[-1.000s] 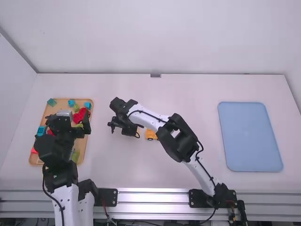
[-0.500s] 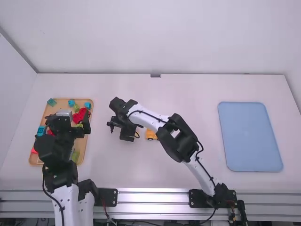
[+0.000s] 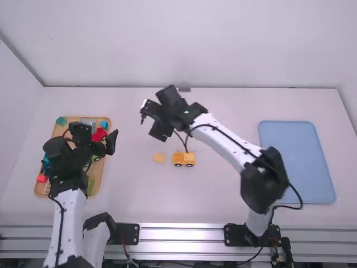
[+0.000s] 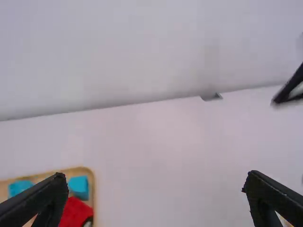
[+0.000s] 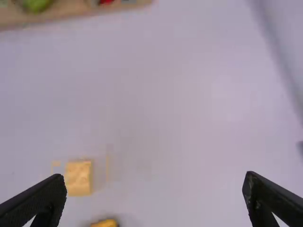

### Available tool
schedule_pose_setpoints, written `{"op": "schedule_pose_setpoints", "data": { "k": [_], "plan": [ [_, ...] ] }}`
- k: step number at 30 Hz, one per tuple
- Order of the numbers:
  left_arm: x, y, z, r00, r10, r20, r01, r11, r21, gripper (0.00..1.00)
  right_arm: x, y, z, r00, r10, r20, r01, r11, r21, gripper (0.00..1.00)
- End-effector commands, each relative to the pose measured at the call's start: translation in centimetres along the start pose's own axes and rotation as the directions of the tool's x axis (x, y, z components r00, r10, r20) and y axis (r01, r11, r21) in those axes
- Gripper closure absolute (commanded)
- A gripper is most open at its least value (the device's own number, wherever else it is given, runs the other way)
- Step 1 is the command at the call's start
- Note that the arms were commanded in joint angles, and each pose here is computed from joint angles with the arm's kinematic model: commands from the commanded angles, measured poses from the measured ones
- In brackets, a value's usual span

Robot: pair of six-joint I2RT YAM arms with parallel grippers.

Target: Assemble lego blocks to make yellow taxi

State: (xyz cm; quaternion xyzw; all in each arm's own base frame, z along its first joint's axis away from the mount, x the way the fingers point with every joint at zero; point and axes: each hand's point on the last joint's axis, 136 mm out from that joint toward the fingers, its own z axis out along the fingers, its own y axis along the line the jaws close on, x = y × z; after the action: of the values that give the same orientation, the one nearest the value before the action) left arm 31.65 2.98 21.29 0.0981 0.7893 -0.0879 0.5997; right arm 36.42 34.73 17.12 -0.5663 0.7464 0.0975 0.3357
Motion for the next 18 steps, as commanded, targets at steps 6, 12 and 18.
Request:
{"op": "schedule_pose_setpoints", "data": {
  "k": [6, 12, 18],
  "plan": [
    [0.9, -4.9, 3.7, 0.950, 0.286, -0.129, -0.207, 0.881, 0.425, 0.01, 9.8, -3.6, -7.1, 0.953, 0.281, 0.116, -0.298, 0.938, 0.179, 0.02],
    [5.7, -8.1, 7.9, 0.710, 0.599, -0.371, -0.349, 0.756, 0.554, 0.01, 14.3, -4.8, -12.7, 0.867, 0.363, 0.342, -0.442, 0.876, 0.192, 0.02],
    [11.4, -11.2, 9.9, 0.394, 0.847, -0.357, -0.420, 0.511, 0.750, 0.01, 16.3, -4.2, -15.9, 0.805, 0.342, 0.485, -0.443, 0.890, 0.107, 0.02]
  ]
}}
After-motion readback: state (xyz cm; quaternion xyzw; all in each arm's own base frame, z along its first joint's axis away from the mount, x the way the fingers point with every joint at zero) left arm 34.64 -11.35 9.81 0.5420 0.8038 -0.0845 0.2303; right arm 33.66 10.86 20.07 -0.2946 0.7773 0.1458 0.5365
